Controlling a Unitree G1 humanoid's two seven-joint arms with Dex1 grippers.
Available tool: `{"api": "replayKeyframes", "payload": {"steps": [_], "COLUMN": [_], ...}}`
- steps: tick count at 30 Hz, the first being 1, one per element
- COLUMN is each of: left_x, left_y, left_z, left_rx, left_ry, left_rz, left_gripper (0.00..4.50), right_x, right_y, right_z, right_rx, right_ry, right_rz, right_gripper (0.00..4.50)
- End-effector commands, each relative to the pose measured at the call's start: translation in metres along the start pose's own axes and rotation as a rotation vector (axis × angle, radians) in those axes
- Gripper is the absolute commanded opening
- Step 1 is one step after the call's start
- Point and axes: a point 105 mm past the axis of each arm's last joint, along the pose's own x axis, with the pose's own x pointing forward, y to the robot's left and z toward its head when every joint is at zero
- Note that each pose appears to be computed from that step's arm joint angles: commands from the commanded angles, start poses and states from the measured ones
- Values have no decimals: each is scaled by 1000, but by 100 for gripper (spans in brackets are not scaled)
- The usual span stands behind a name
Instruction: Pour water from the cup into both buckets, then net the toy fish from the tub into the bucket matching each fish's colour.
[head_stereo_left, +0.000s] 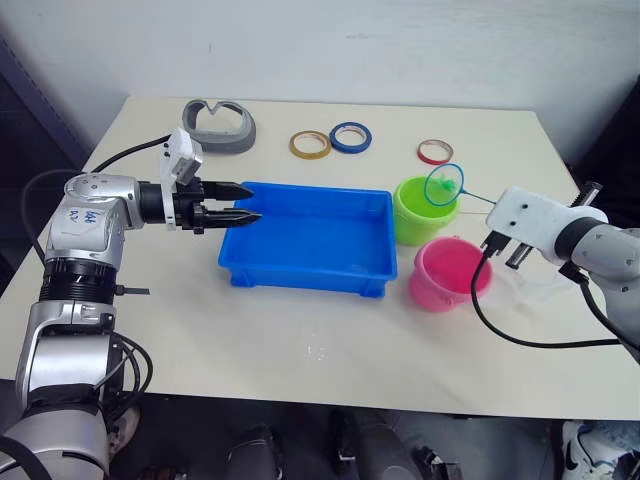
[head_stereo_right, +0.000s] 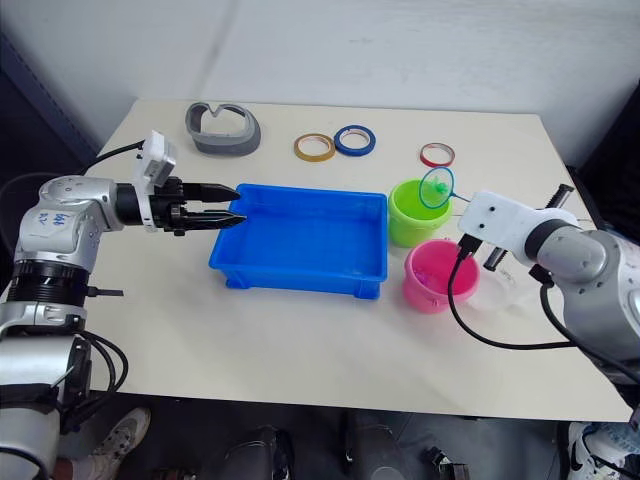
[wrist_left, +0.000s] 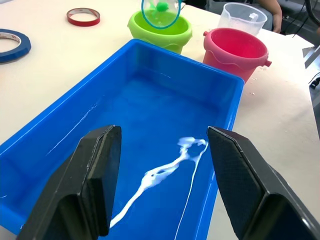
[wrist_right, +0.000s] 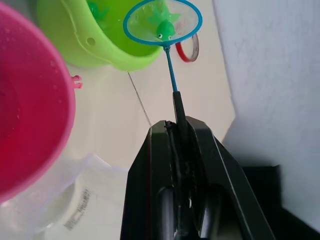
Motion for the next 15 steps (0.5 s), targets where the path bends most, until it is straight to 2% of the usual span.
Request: {"api": "replayKeyframes", "payload": {"steps": [1,8,15], "left_x": [-2,1,1], "left_y": [2,3,4], "left_z": [14,17,18], "left_rx": [47,49,52], "left_ry": [-16,-20,-20], "left_rz": [3,-9,-12], "left_gripper": [302,302,302], "right_x": [-8,-10,-11], "right_y": [-12,-12,-13], "right_z": [15,10,7], "right_rx": [-197,-506,-687], "right_ry": [-41,-19,-2], "right_rz": [-92,-193,-237], "right_gripper": [0,0,0]}}
